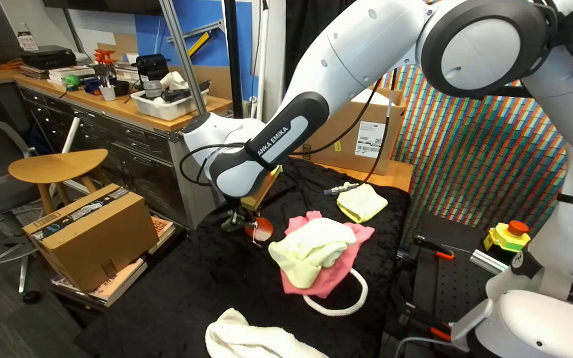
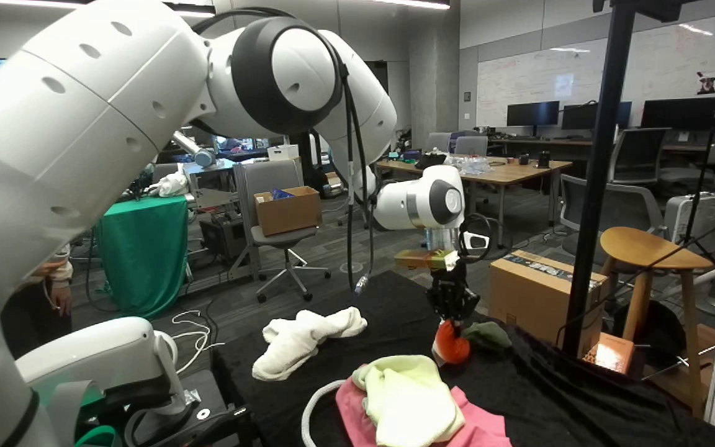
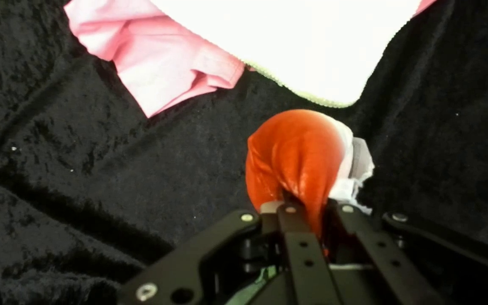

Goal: Stack the objects on the table together

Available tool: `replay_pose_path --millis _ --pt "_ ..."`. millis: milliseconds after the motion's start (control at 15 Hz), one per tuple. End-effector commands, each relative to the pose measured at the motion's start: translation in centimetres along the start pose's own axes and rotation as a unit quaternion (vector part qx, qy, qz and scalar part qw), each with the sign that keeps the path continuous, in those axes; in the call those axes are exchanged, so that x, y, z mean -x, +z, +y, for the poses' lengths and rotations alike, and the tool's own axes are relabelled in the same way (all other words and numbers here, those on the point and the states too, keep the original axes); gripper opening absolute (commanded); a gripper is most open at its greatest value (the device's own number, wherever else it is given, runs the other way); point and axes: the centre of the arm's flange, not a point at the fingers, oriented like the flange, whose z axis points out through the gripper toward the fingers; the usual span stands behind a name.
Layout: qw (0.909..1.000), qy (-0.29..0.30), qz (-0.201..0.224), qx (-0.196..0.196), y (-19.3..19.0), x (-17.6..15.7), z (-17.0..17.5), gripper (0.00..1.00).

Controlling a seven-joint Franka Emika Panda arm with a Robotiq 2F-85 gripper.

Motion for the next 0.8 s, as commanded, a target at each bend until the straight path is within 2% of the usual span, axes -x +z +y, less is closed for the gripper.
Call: replay_pose_path --millis 0,333,733 --pt "0.9999 -0.008 -0.007 -0.004 -3.5 2.7 1.9 0.04" --pt "0.9998 -0.006 -0.016 0.006 -6.2 7.5 5.0 0.04" --pt "0.9971 -0.004 -0.072 0.025 -5.5 12.6 8.2 0.04"
